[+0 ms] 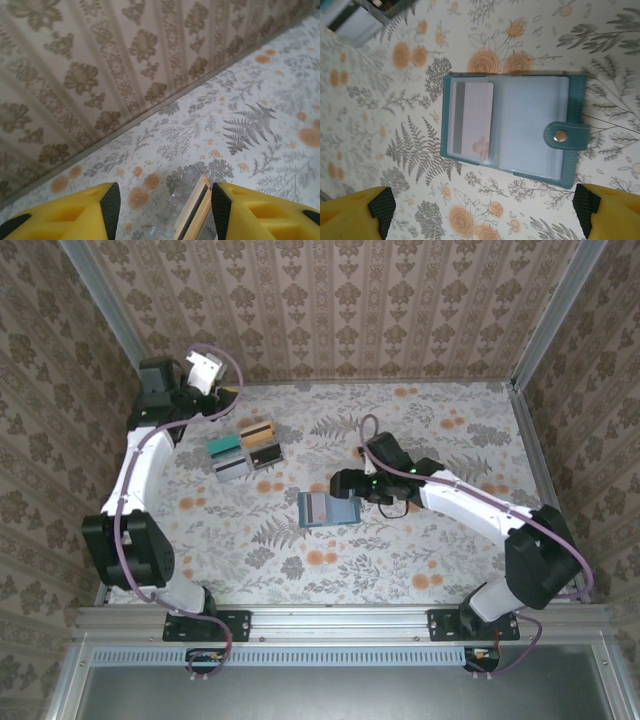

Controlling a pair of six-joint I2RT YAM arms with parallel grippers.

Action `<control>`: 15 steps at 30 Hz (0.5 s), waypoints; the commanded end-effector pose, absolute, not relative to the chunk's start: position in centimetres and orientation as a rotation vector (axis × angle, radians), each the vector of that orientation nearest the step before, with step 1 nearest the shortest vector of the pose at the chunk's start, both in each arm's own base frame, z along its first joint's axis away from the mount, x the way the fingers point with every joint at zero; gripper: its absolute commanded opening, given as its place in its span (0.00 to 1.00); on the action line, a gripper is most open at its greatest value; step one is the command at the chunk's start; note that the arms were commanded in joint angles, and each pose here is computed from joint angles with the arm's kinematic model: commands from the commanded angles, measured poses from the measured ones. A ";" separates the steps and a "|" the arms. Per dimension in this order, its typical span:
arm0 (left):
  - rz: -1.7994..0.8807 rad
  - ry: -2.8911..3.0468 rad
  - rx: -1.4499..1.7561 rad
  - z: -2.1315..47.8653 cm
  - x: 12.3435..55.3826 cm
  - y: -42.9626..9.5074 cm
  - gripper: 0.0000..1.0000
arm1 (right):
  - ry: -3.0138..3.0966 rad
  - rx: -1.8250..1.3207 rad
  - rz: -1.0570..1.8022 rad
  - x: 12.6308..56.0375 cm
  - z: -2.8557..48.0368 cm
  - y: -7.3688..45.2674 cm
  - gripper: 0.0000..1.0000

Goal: Take the credit cards out of the card holder

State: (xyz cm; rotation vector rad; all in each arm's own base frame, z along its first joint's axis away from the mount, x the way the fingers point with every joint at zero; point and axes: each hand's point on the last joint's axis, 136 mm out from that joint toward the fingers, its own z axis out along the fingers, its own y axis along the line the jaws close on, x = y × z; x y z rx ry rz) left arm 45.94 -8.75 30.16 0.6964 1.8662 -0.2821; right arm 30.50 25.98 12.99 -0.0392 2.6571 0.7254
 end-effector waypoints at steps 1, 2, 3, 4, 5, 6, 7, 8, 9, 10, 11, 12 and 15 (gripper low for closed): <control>-0.295 1.901 0.455 30.4 44.5 -7.6 0.55 | 2.703 -0.131 0.553 30.5 11.6 26.5 0.93; -0.296 1.905 0.412 30.1 43.6 -7.5 0.57 | 2.711 -0.154 0.531 30.5 11.3 27.0 0.92; -0.307 1.913 0.385 29.6 42.8 -7.6 0.58 | 2.721 -0.173 0.513 30.5 10.8 27.5 0.92; -0.322 1.911 0.349 29.3 41.8 -7.7 0.60 | 2.733 -0.185 0.489 30.7 10.3 27.9 0.91; -0.334 1.920 0.302 28.5 40.9 -7.6 0.63 | 2.744 -0.205 0.475 30.8 9.9 28.5 0.90; -0.343 1.927 0.262 28.1 40.1 -7.5 0.64 | 2.753 -0.218 0.462 30.9 9.4 29.0 0.89; -0.358 1.940 0.228 27.4 39.2 -7.6 0.65 | 2.757 -0.234 0.448 31.1 9.0 29.5 0.87; -0.375 1.958 0.183 26.6 38.4 -7.5 0.67 | 2.787 -0.252 0.412 30.8 8.3 29.6 0.85; -0.380 1.975 0.135 26.1 37.7 -7.2 0.68 | 2.802 -0.269 0.386 30.8 7.7 29.8 0.84; -0.397 2.003 0.075 25.3 37.0 -7.0 0.68 | 2.814 -0.283 0.365 30.9 7.2 30.1 0.82; -0.418 2.035 0.022 24.5 36.2 -6.9 0.69 | 2.832 -0.293 0.344 30.9 6.6 30.2 0.81; -0.428 2.069 -0.038 23.6 35.6 -6.6 0.71 | 2.843 -0.295 0.327 31.0 6.2 30.3 0.79; -0.480 2.182 -0.186 20.9 33.8 -6.3 0.72 | 2.871 -0.286 0.275 31.3 4.8 30.3 0.74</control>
